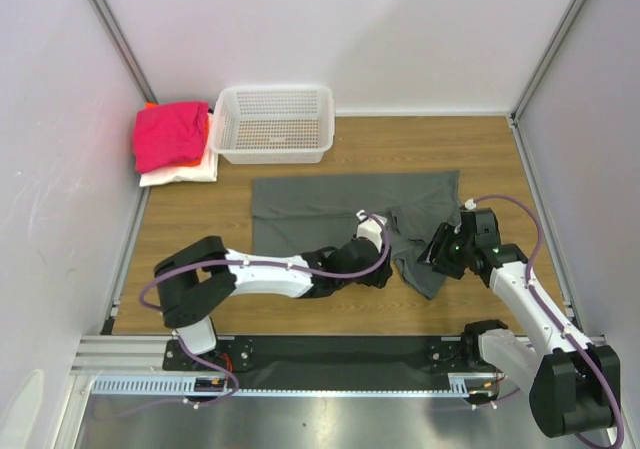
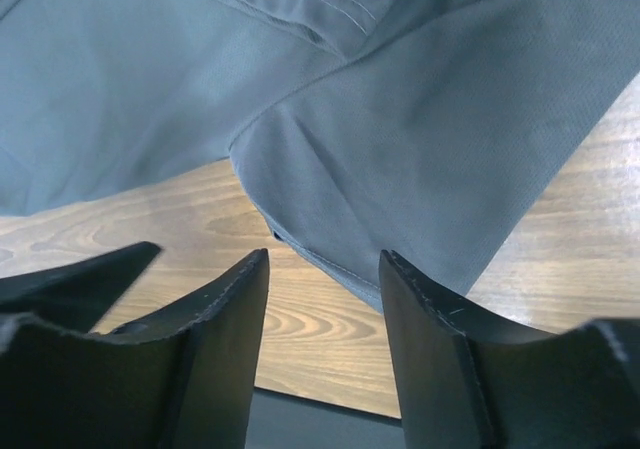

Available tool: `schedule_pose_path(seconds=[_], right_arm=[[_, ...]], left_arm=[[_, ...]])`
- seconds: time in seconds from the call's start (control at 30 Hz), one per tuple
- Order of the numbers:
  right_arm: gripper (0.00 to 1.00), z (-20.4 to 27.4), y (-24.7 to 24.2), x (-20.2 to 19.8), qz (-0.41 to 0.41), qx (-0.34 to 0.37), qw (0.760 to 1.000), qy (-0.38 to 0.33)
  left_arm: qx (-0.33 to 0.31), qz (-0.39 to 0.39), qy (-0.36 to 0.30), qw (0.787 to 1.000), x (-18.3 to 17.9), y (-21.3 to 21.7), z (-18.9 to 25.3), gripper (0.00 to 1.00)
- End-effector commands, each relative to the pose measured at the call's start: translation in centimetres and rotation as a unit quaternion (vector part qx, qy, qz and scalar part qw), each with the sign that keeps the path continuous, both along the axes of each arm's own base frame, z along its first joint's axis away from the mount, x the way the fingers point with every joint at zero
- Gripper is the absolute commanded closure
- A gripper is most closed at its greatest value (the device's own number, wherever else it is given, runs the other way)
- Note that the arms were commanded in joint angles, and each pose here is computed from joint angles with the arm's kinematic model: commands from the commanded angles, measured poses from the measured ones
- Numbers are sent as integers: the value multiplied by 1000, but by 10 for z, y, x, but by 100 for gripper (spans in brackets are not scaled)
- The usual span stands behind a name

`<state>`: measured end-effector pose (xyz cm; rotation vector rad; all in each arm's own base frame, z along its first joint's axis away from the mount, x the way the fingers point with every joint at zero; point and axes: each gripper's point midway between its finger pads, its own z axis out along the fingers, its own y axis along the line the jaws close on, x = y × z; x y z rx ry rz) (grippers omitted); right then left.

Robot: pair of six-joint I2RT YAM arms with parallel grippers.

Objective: Fold and stack the t-shirts
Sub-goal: Fold the tshirt

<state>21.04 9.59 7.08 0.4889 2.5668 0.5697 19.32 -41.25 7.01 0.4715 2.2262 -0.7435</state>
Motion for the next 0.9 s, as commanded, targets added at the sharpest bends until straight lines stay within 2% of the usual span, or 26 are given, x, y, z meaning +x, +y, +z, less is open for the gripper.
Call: schedule_pose_path(seconds=[0.0,0.2,0.43,0.63,0.87], right_arm=[[47,7,-2,12,3,-10,999,-33],[56,-1,-7,8,-9,-19,1000,-23],[55,14,-8,15,-25,-14,998,-47],[55,17,-18,18,-40,-29,998,-47],[54,18,-21,18,-46,-24,997,-49]], left_arm=[[-60,15,-27,998,4,-39,26,47],[-19,28,-42,999,-2,-59,10,55],[20,85,-46,995,11,-49,-6,59],[34,78,-36,996,8,-52,-18,65],[42,74,-33,996,8,-54,-27,66]])
